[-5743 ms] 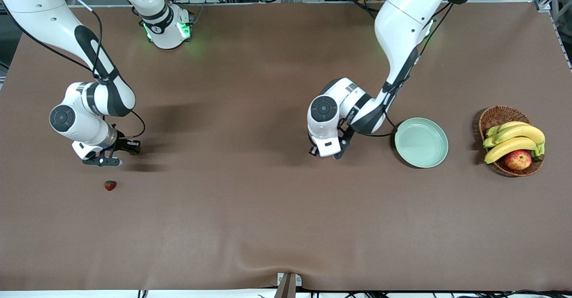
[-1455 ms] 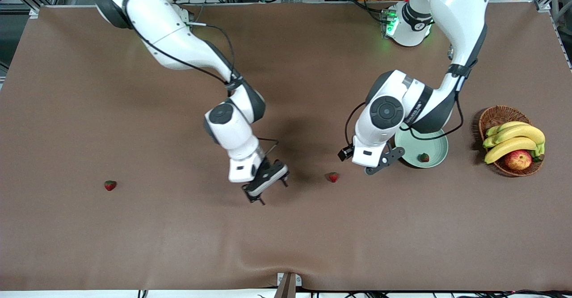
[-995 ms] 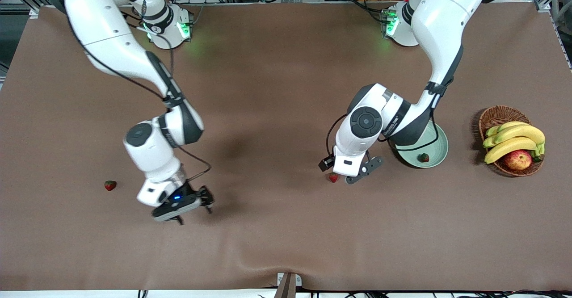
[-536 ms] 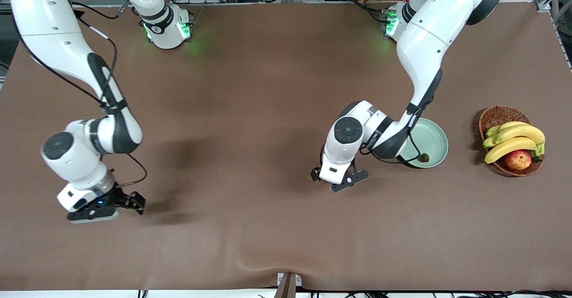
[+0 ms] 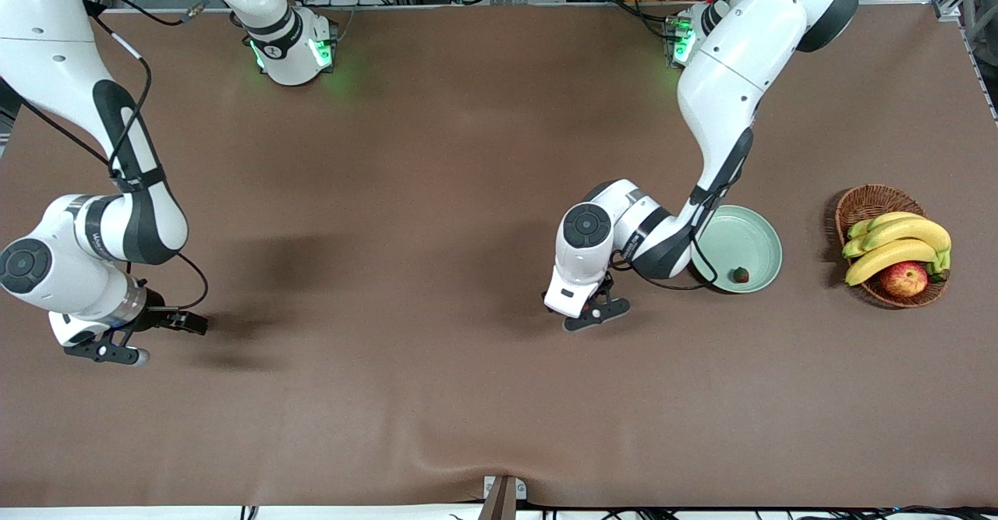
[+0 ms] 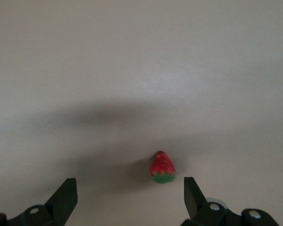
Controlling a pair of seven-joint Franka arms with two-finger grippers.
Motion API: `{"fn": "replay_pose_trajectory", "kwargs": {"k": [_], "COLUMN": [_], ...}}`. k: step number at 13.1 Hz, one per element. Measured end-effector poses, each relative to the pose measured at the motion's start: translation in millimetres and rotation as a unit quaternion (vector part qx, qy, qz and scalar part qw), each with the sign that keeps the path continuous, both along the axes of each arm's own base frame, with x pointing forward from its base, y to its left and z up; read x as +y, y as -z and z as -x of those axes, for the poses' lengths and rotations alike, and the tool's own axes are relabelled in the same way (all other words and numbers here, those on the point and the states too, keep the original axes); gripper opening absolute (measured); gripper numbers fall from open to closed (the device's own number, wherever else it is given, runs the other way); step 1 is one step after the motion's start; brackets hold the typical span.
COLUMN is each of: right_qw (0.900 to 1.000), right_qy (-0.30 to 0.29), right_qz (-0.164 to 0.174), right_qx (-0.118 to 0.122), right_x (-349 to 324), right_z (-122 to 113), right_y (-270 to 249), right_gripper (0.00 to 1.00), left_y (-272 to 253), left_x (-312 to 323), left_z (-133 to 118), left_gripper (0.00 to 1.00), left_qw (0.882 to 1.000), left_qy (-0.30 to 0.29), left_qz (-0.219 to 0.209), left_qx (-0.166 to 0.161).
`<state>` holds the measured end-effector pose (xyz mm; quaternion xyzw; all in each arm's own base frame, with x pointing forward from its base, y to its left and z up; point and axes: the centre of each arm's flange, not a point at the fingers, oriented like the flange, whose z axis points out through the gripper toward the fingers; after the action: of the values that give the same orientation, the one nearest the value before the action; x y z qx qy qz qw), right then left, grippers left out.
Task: Collect all strawberries into plate
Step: 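Grasp the strawberry with the left gripper while the right gripper reaches another, then drop the strawberry onto the plate while the right gripper lifts another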
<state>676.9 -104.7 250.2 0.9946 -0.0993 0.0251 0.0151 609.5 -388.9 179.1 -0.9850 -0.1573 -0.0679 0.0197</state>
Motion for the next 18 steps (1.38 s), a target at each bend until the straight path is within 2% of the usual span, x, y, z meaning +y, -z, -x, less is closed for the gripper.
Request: {"fn": "replay_pose_trajectory", "kwargs": {"k": [1, 4, 7, 10, 13, 15, 18], "right_qw": [1.000, 0.999, 0.999, 0.999, 0.999, 0.999, 0.998], "right_qy": [0.009, 0.022, 0.020, 0.013, 0.007, -0.012, -0.036], "right_qz": [-0.002, -0.007, -0.010, -0.012, -0.013, -0.012, -0.012], "right_qx": [0.008, 0.029, 0.036, 0.042, 0.042, 0.040, 0.040], "right_x": [-9, -23, -19, -17, -15, -17, -19], "right_z": [4, 13, 14, 15, 14, 11, 9], "right_y": [8, 39, 48, 58, 63, 64, 66], "right_gripper": [1.00, 1.00, 1.00, 1.00, 1.00, 1.00, 0.97], "left_y": [0, 0, 0, -12, -55, -91, -128], "left_x": [4, 12, 15, 17, 49, 71, 132], "left_z": [-3, -8, -10, -19, -43, -50, -53], "left_gripper": [0.44, 0.39, 0.33, 0.33, 0.33, 0.33, 0.33], "left_qw": [1.000, 1.000, 1.000, 1.000, 1.000, 1.000, 1.000], "left_qy": [0.000, 0.013, 0.018, 0.013, -0.017, -0.020, 0.007], "left_qz": [-0.003, -0.008, -0.009, -0.004, -0.006, -0.011, 0.015], "left_qx": [-0.003, -0.003, -0.004, -0.015, -0.026, -0.019, 0.007]}}
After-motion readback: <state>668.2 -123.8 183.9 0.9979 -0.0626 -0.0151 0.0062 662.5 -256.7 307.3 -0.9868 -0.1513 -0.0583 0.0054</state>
